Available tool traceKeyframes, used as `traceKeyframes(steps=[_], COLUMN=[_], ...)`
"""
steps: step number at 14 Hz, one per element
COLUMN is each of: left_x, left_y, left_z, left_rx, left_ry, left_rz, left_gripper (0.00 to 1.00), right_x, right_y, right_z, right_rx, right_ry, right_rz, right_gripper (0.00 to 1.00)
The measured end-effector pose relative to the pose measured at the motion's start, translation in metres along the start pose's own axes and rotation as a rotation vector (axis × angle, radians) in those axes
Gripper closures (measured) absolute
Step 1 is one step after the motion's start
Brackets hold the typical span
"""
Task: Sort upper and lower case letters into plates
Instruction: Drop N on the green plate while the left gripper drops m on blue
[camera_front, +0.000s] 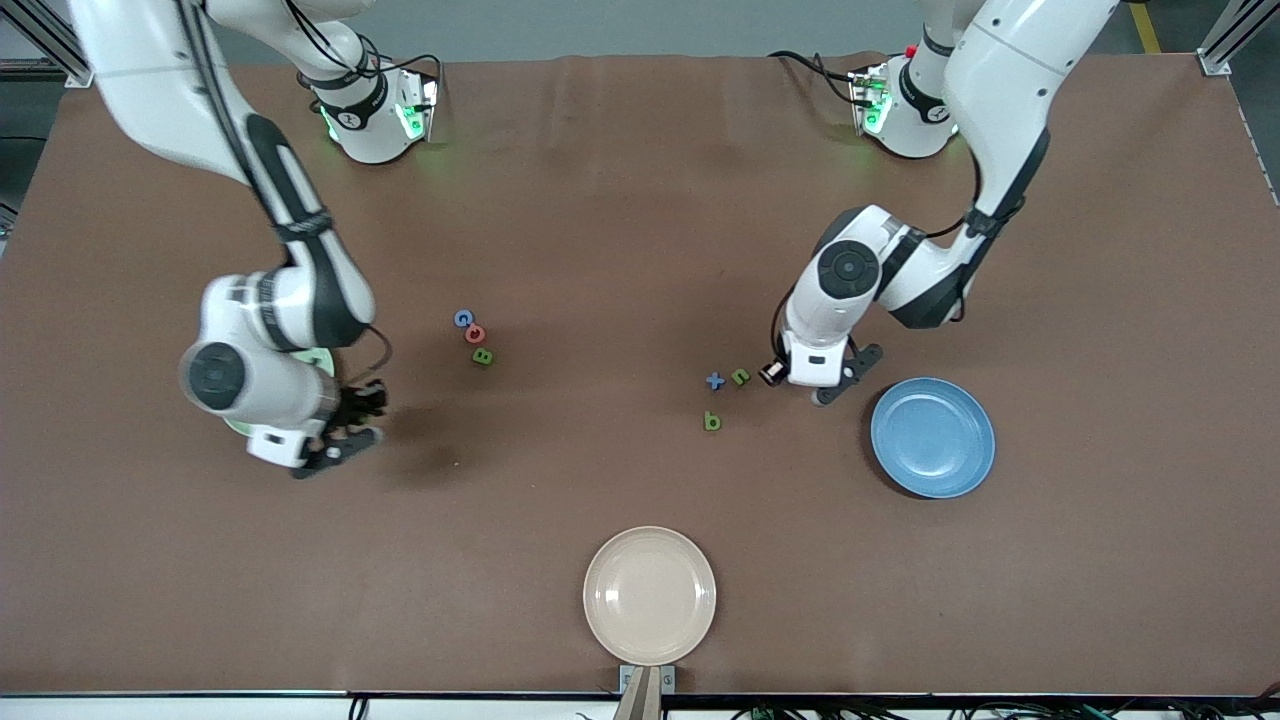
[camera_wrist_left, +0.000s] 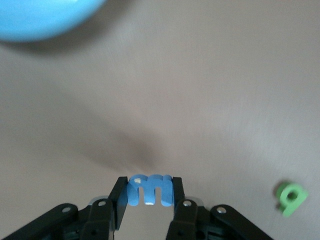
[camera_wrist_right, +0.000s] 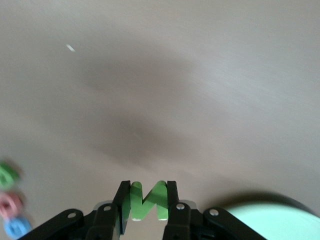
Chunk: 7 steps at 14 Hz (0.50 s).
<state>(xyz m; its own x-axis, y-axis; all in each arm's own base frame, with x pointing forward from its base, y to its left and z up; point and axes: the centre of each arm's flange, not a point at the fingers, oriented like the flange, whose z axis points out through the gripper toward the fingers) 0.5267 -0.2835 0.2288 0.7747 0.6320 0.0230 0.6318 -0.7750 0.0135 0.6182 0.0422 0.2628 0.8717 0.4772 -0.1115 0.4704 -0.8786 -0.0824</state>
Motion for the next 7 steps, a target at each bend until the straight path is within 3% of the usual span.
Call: traceKeyframes(steps=[4, 7], left_x=[0.087, 0.144], left_y=[-0.031, -0.071], left_z=[-0.036, -0.030], left_rx=[0.026, 0.066], left_ry=[0.088, 0.123], left_rz=[0.050, 0.100], left_gripper=[0.60, 0.60], right_x=[-0.084, -0.116], right_y=[0.088, 0.099], right_z=[0.008, 0.042], right_rx=[0.038, 0.037], right_ry=[-0.004, 0.004], right_rz=[-0.042, -0.020], right_gripper=[0.67, 0.67])
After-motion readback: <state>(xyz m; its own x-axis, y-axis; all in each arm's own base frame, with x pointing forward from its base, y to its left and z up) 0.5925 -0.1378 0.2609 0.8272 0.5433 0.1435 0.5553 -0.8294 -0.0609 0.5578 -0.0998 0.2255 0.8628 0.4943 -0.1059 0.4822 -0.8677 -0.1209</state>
